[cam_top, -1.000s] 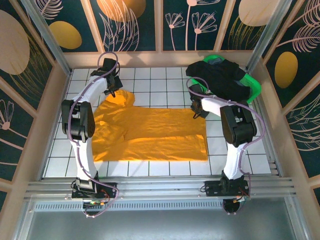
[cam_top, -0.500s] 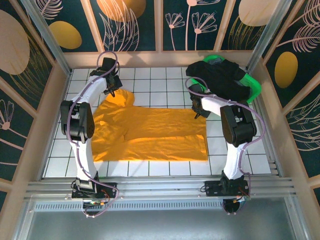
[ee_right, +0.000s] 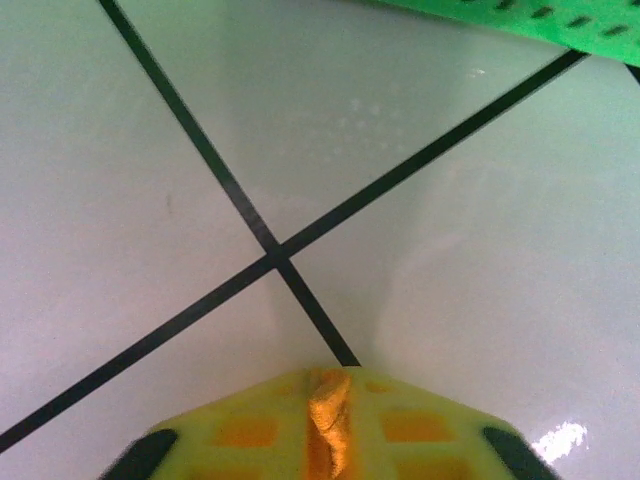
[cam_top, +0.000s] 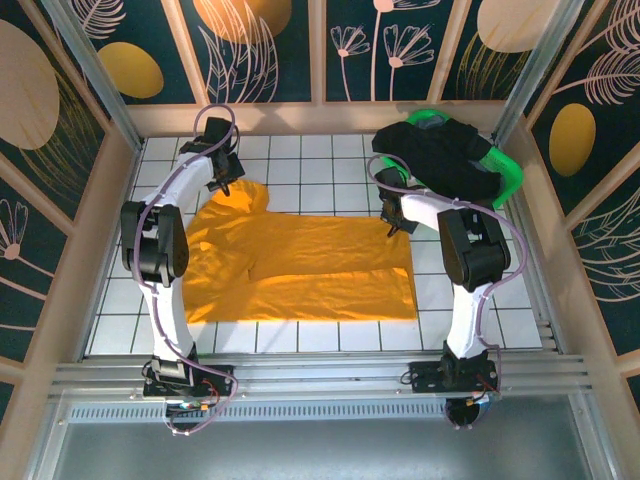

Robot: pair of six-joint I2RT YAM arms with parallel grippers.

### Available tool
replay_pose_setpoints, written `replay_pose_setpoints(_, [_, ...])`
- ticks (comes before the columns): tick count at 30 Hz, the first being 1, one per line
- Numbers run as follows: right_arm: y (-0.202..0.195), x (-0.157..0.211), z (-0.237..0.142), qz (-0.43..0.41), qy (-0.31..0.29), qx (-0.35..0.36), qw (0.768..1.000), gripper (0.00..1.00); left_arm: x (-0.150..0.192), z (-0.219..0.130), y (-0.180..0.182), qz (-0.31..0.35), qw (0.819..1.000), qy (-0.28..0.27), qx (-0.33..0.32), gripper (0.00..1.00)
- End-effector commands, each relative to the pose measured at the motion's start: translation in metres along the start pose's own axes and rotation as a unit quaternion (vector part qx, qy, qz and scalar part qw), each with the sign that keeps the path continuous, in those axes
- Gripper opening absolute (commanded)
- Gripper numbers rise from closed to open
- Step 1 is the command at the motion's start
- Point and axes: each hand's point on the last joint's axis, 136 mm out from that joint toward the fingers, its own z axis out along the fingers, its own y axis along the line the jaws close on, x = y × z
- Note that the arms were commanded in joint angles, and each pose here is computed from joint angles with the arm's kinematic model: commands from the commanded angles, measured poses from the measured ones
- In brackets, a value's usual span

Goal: Fold and stack the t-shirts

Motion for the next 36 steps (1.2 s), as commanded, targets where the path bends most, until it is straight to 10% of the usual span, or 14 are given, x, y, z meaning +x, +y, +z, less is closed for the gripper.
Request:
replay_pose_setpoints(1, [-0.018, 0.021, 0.003, -0.019, 0.031, 0.009, 0.999, 0.04, 0.003, -0.018, 0.008, -0.007, 1.0, -0.007, -0.01, 0.0])
replay_pose_setpoints(18, [0.017, -0.001, -0.09, -0.112, -0.063, -0.161, 0.979, 0.0, 0.062, -0.13, 0.082, -0.126, 0.991, -0.035, -0.033, 0.0])
replay_pose_setpoints(36, [-0.041, 0.084, -0.113, -0.104, 0.062, -0.109, 0.987, 0.0, 0.175, -0.201, 0.17, -0.22, 0.97, 0.025, -0.098, 0.0])
